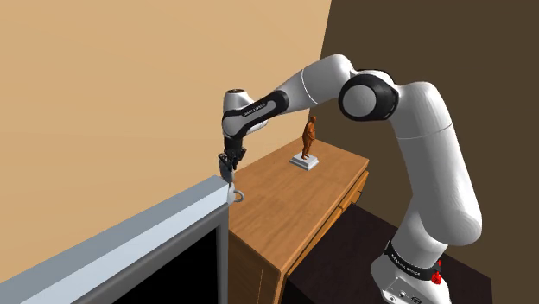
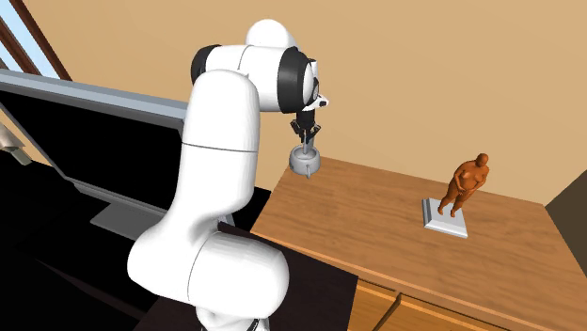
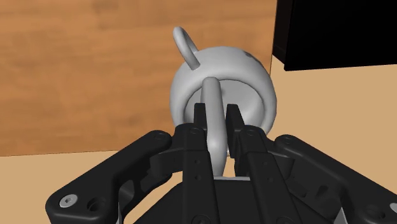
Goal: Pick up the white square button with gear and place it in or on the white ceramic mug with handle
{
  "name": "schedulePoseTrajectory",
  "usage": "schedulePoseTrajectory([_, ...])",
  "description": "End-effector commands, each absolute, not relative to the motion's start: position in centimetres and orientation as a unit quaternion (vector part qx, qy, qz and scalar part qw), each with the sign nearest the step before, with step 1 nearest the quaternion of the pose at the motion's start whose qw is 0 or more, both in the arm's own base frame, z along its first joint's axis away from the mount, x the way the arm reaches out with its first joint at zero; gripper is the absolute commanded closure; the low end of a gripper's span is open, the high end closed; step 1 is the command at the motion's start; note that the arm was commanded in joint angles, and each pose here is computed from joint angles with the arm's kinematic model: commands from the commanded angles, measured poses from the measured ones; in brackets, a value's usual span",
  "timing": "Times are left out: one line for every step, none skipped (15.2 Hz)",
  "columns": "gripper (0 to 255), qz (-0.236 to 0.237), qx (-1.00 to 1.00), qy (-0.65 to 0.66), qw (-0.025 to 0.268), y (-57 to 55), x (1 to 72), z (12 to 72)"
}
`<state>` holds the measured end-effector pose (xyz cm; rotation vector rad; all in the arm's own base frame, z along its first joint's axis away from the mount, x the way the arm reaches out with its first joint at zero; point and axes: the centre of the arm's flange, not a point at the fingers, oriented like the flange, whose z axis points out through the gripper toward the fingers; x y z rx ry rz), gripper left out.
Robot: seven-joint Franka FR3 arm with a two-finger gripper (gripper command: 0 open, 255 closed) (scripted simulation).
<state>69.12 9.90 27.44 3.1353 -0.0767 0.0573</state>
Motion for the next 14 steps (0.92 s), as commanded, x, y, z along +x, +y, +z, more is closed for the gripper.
schedulePoseTrajectory([255, 0.019, 1.0, -0.024, 0.002, 9.9, 69.1, 26.4])
schedulePoseTrajectory([255, 0.019, 1.0, -0.024, 0.002, 9.9, 69.1, 25.9])
schedulePoseTrajectory([255, 0.019, 1.0, -0.024, 0.002, 9.9, 69.1, 25.4])
schedulePoseTrajectory([255, 0.019, 1.0, -0.024, 0.002, 9.9, 69.1, 24.8])
schedulePoseTrajectory([255, 0.019, 1.0, -0.024, 0.002, 9.9, 69.1, 24.3])
schedulePoseTrajectory([255, 0.019, 1.0, -0.024, 0.002, 9.9, 69.2, 23.8])
schedulePoseTrajectory([255, 0.019, 1.0, -0.024, 0.002, 9.9, 69.2, 23.1])
schedulePoseTrajectory([255, 0.019, 1.0, -0.024, 0.002, 9.9, 69.1, 23.1])
schedulePoseTrajectory([255, 0.019, 1.0, -0.024, 0.002, 9.9, 69.2, 23.1])
schedulePoseTrajectory([255, 0.019, 1.0, -0.024, 0.002, 9.9, 69.2, 23.1])
schedulePoseTrajectory([255, 0.019, 1.0, -0.024, 0.002, 9.9, 69.2, 23.1])
schedulePoseTrajectory([255, 0.019, 1.0, -0.024, 0.002, 9.9, 69.2, 23.1])
schedulePoseTrajectory([255, 0.019, 1.0, -0.024, 0.002, 9.9, 69.2, 23.1])
schedulePoseTrajectory([255, 0.019, 1.0, -0.024, 0.002, 9.9, 69.2, 23.1])
